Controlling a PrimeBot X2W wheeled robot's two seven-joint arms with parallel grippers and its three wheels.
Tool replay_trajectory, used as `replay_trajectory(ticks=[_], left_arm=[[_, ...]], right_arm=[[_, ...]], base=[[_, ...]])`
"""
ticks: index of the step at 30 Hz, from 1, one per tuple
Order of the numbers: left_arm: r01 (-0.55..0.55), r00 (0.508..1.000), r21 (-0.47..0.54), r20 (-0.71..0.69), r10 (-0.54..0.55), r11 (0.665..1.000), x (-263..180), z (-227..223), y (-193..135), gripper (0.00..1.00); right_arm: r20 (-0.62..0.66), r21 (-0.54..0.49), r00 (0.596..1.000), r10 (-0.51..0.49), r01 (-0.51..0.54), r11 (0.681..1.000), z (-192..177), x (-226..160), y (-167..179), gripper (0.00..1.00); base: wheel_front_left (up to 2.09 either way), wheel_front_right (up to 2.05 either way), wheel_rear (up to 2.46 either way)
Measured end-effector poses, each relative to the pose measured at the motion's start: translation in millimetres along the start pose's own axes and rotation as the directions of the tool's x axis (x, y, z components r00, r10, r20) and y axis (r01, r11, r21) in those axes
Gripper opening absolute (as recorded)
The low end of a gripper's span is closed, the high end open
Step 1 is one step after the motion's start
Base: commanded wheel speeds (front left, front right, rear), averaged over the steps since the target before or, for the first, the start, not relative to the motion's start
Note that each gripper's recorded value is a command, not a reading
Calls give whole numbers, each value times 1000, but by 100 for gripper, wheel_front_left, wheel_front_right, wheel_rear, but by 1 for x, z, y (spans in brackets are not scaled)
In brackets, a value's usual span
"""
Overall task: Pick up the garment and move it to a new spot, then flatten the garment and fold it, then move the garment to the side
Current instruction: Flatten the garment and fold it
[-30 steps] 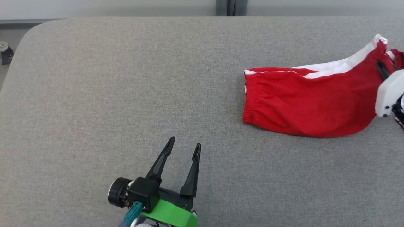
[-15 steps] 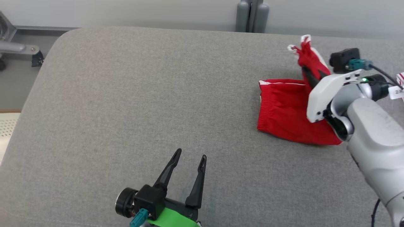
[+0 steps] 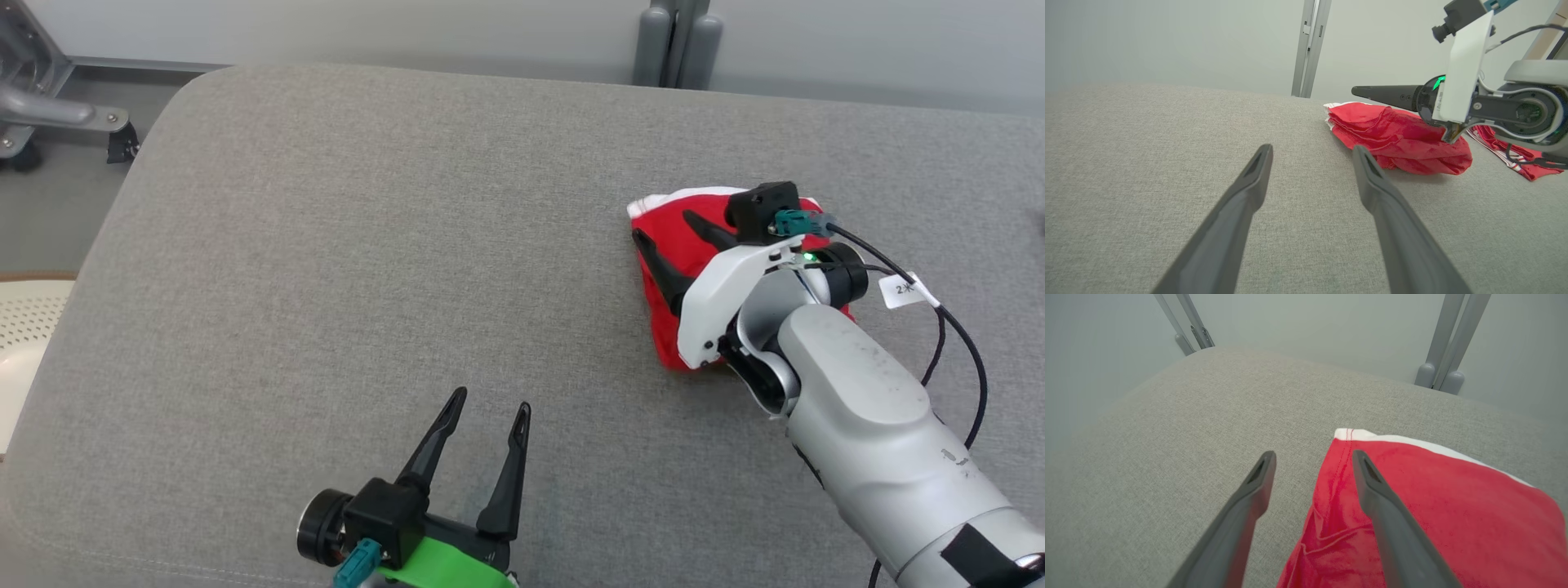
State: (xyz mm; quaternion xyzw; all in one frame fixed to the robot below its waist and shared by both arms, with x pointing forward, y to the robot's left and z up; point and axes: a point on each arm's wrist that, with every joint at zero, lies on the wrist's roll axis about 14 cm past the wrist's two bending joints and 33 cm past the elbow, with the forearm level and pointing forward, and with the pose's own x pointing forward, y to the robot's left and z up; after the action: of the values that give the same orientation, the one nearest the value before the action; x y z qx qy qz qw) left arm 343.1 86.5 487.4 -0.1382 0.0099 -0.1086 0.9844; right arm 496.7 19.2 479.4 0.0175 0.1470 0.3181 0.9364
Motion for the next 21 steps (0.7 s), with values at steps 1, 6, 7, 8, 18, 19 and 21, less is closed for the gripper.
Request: replay_trajectory(ticks=[1,6,7,8,18,19,21], left_arm=[[5,1000,0,0,-5,1000,1,0,-1,100],[32,999,-1,10,-32,999,4,3,-9,100],[34,999,-1,10,-34,999,4,2,-10,100],[38,999,-2,10,-38,999,4,2,-11,100],[47,999,4,20,-47,999,-1,4,-15,100],[36,999,5,24,-36,999,-2,6,-13,100],[16,999,10,31,-16,1000,-4,8,-9,100]], right_arm=[[28,2,1000,-5,4,1000,6,-2,-2,100],[159,-2,984,-82,83,997,37,-30,-41,100],[174,6,979,-107,107,994,39,-39,-51,100],[186,5,975,-125,126,992,40,-47,-60,100],[250,66,921,-300,292,954,7,-140,-112,100],[257,70,915,-310,302,951,2,-149,-112,100],[261,86,907,-329,318,944,-8,-163,-110,100]], base=[[0,0,0],[0,0,0],[0,0,0],[0,0,0],[0,0,0],[0,0,0],[0,0,0]])
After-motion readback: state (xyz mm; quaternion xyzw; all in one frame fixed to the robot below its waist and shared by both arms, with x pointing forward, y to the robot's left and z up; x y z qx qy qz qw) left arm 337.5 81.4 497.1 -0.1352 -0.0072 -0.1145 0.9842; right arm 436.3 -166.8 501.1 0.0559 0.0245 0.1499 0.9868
